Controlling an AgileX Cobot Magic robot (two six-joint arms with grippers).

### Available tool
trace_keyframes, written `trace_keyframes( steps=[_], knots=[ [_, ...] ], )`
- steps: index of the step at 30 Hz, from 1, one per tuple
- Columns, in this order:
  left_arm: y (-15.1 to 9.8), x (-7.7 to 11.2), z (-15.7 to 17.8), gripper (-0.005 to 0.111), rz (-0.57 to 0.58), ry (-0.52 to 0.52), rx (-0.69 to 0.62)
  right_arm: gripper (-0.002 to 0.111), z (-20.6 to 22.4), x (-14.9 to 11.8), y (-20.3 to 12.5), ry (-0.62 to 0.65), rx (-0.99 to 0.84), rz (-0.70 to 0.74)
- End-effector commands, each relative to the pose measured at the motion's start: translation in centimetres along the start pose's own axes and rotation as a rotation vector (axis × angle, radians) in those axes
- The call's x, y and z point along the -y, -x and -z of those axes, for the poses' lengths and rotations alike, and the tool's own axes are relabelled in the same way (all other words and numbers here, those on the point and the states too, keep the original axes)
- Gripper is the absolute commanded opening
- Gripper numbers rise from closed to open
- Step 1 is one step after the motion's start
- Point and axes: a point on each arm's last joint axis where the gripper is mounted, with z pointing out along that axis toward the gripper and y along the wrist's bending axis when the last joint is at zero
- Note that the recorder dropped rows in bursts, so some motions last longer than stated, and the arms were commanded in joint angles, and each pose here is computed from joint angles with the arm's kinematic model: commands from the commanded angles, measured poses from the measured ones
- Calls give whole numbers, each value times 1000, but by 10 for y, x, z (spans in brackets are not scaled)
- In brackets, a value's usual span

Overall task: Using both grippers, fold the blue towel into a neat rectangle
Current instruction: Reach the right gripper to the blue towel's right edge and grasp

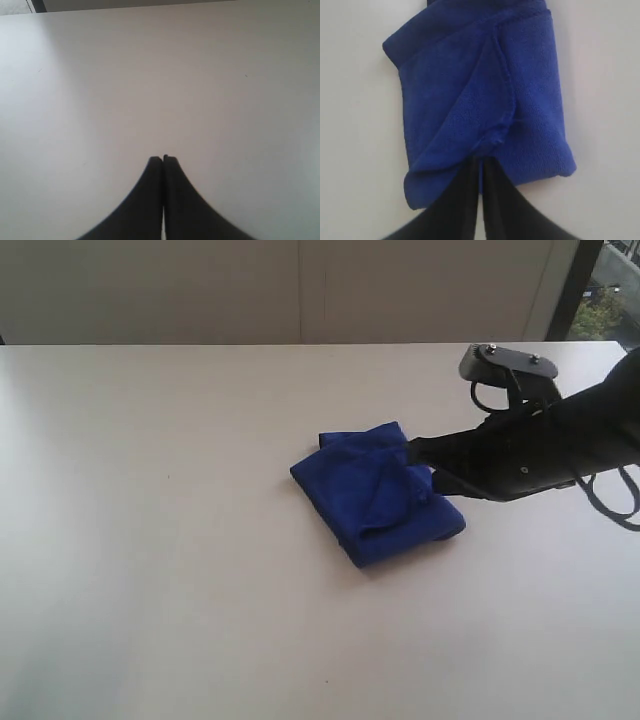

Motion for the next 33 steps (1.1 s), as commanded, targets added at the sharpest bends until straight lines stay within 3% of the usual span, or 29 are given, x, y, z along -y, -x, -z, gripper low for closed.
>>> trace_keyframes(
  steps=[1, 3, 6, 33],
  knots=[
    [-2, 0, -1, 0, 7, 5, 2, 21, -16, -1, 3, -13, 37, -49],
    [-2, 0, -1, 0, 7, 5, 2, 30, -21, -1, 3, -22, 46, -66],
    [-2, 0, -1, 0, 7, 5, 2, 36, -29, 1, 1, -26, 37, -109],
    [-2, 0, -1, 0, 7, 5, 2, 36, -63, 5, -1, -44, 8, -249]
  ],
)
